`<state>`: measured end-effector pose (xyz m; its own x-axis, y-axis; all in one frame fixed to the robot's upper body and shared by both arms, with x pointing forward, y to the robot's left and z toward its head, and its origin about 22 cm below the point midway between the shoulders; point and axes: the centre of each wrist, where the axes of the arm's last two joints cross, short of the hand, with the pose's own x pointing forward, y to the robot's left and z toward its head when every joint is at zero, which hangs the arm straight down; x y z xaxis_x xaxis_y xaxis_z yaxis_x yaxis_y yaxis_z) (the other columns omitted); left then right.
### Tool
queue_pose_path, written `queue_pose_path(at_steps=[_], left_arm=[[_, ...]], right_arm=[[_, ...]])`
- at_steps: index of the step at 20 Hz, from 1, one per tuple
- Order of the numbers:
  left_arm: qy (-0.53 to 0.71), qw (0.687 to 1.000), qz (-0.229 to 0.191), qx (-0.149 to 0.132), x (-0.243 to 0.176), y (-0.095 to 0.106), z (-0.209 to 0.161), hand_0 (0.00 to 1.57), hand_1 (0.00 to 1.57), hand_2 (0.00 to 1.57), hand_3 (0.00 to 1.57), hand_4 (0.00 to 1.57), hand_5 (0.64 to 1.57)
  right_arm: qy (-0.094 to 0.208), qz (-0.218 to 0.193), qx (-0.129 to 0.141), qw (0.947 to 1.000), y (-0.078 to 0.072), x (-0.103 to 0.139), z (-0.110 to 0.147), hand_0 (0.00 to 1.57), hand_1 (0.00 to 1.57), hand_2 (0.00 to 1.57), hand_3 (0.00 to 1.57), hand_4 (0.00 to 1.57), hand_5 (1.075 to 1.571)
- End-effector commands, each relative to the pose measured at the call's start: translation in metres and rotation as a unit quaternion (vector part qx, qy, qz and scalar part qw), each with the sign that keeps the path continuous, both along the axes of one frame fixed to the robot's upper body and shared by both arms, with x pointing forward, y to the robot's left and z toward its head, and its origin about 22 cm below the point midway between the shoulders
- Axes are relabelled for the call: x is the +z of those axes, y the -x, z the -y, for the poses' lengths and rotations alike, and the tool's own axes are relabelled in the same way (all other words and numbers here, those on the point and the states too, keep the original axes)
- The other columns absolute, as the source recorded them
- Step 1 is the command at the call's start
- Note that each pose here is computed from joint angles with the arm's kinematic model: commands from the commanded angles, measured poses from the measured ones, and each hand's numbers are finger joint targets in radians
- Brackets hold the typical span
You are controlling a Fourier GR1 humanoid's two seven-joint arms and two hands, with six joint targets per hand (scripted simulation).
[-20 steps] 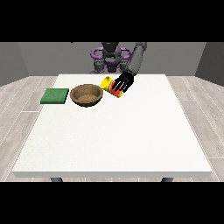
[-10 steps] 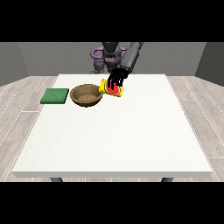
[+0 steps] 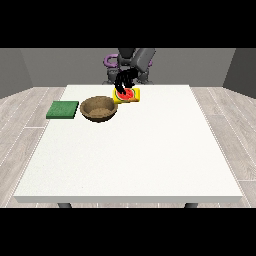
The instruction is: Pick the cup and pour the ball into the bowl, then pick the bowl and place it on the pad
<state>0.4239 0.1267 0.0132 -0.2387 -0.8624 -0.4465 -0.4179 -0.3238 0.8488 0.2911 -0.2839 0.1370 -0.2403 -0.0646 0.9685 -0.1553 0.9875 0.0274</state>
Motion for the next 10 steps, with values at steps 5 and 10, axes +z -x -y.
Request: queue_pose_path(at_steps=[5,10], left_arm=[[-0.132,0.991,-0.005,-0.012,-0.007,0.015,0.044,1.5,1.5,1.57,1.57,1.03,1.516],[-0.093,0.995,0.0,-0.034,0.012,0.015,0.064,1.5,1.5,1.57,1.57,1.07,1.505]], right_arm=[[-0.007,-0.05,-0.006,0.9987,0.006,-0.044,0.005,0.0,0.0,0.0,0.0,0.38,1.566],[0.003,-0.033,-0.029,0.999,0.003,-0.033,0.02,0.0,0.0,0.0,0.0,0.38,1.564]])
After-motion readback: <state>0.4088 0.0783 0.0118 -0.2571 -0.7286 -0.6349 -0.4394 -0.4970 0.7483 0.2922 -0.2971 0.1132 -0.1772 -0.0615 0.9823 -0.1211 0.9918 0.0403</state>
